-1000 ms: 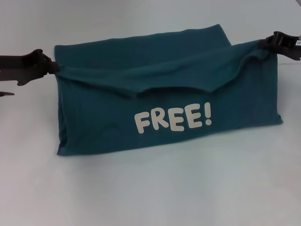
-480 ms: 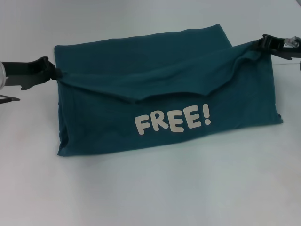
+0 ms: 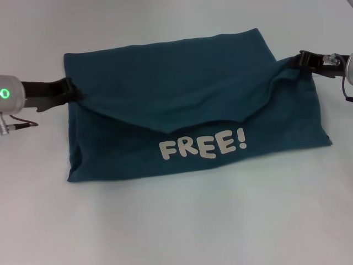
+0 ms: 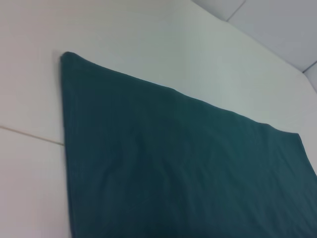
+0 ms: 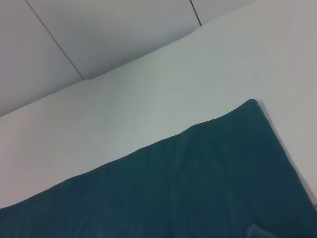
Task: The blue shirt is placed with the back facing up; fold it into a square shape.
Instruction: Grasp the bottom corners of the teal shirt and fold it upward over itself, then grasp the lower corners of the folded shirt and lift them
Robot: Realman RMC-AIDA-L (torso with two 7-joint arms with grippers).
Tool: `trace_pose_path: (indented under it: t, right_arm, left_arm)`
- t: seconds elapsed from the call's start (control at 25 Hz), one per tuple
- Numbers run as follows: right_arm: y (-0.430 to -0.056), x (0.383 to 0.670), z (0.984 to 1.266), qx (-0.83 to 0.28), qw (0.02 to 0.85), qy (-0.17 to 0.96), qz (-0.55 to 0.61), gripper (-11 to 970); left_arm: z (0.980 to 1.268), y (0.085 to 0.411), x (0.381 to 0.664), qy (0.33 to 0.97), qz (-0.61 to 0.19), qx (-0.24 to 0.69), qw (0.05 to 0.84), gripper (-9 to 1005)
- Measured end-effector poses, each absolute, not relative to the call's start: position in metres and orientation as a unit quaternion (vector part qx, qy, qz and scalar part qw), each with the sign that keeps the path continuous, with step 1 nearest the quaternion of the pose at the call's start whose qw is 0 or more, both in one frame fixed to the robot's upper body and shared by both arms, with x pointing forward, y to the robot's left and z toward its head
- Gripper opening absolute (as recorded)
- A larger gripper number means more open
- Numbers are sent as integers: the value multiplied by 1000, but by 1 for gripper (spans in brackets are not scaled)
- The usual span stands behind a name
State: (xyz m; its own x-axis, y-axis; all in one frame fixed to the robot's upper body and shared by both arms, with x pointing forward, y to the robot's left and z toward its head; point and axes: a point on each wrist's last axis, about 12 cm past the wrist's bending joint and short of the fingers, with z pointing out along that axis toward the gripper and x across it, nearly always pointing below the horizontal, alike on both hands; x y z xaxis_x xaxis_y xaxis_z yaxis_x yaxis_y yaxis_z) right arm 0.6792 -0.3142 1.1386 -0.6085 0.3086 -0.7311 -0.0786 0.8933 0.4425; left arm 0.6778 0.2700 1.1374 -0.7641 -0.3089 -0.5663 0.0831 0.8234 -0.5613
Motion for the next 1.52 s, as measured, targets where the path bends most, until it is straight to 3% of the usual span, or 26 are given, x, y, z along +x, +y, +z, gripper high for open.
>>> trace_pose_path:
  t: [1.04,1.28,1.4,1.52]
  right_arm:
    - [-324,690,1147,37,409,896,169,43]
    - [-329,689,1151,39,399,899,176,340]
    - [-335,685,1152,50,393,898,190,462]
    - [-339,679,1156,54,386,895,216,609]
  left_arm:
    - [1127,262,677,891,-293,-92,335,117]
    - [1125,263,672,886,-300,-102,338,142]
    - [1126,262,668,883,-307,-98,342,291]
    - [1130,265,663,875,-326,-101,344,305]
